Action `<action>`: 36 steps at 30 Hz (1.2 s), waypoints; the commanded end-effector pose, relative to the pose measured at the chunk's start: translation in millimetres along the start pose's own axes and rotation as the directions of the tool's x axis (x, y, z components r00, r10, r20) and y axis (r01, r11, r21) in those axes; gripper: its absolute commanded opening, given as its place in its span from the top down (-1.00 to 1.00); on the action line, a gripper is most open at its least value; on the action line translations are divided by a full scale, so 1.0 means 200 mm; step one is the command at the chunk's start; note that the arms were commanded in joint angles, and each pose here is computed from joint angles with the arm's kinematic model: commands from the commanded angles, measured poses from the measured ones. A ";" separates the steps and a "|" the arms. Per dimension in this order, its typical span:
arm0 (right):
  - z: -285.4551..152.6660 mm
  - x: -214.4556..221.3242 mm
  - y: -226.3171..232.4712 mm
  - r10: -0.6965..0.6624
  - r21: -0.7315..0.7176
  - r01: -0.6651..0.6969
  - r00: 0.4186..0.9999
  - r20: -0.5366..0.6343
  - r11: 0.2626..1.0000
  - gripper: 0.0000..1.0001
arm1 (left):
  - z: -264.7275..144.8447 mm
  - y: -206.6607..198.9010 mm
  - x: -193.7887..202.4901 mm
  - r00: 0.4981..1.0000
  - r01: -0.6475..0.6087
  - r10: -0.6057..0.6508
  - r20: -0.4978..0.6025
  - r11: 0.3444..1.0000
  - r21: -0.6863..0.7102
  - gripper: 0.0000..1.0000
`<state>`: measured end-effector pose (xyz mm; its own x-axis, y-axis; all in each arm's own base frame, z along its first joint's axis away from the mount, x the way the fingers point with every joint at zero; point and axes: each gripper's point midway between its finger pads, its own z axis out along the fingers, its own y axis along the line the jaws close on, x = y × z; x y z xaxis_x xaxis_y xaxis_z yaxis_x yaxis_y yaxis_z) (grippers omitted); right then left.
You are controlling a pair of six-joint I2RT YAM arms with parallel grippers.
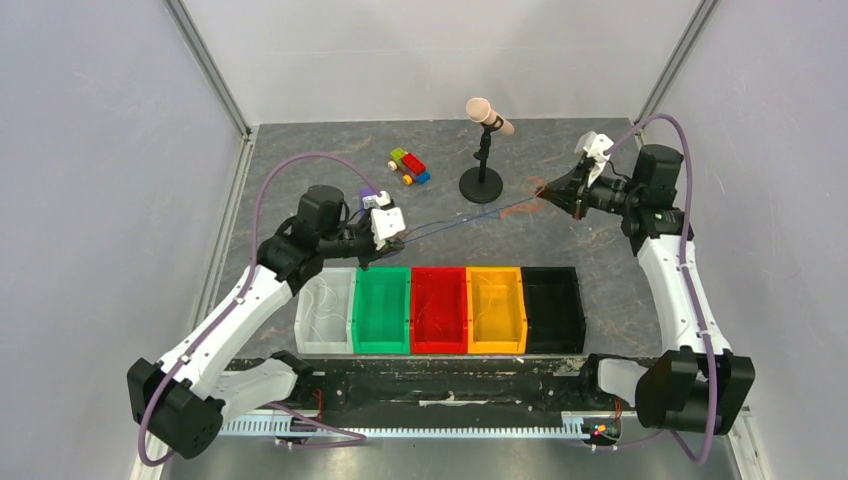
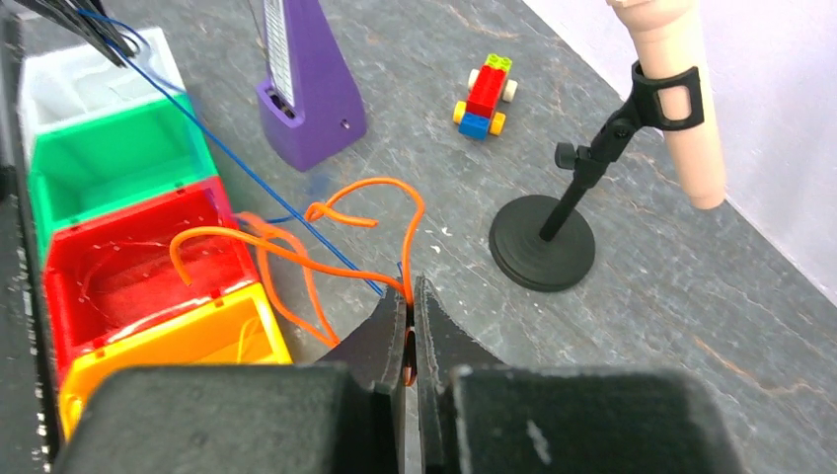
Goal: Untangle the cables
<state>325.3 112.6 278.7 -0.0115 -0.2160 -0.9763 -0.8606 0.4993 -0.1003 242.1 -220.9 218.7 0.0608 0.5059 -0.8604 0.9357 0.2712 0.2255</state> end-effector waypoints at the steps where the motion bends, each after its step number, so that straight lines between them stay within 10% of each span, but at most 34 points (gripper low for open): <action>1: -0.11 -0.15 -0.23 -0.046 0.144 0.037 0.997 0.061 0.989 1.00 | -0.09 -0.03 0.10 0.998 0.042 -0.041 -0.049 0.999 0.000 0.96; 17: -0.21 -0.13 -0.38 0.131 0.239 -0.178 0.971 0.200 0.955 0.64 | -0.13 -0.05 0.01 0.998 0.058 -0.058 -0.009 0.998 0.029 0.95; 21: -0.25 -0.10 -0.44 0.120 0.295 -0.173 0.974 0.191 0.940 1.00 | -0.15 -0.03 -0.02 0.998 0.056 -0.056 -0.007 0.998 0.009 0.95; 36: -0.53 0.03 -0.82 0.089 0.566 -0.154 0.986 0.142 0.810 1.00 | -0.25 0.03 -0.23 0.992 0.090 -0.083 0.097 0.994 -0.062 0.96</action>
<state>411.6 -56.8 290.2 -0.0703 -0.0115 -0.9975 -0.4036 0.9148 0.0180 221.0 -191.9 232.5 -0.0125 0.5009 -0.8654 0.9291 0.3257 0.1751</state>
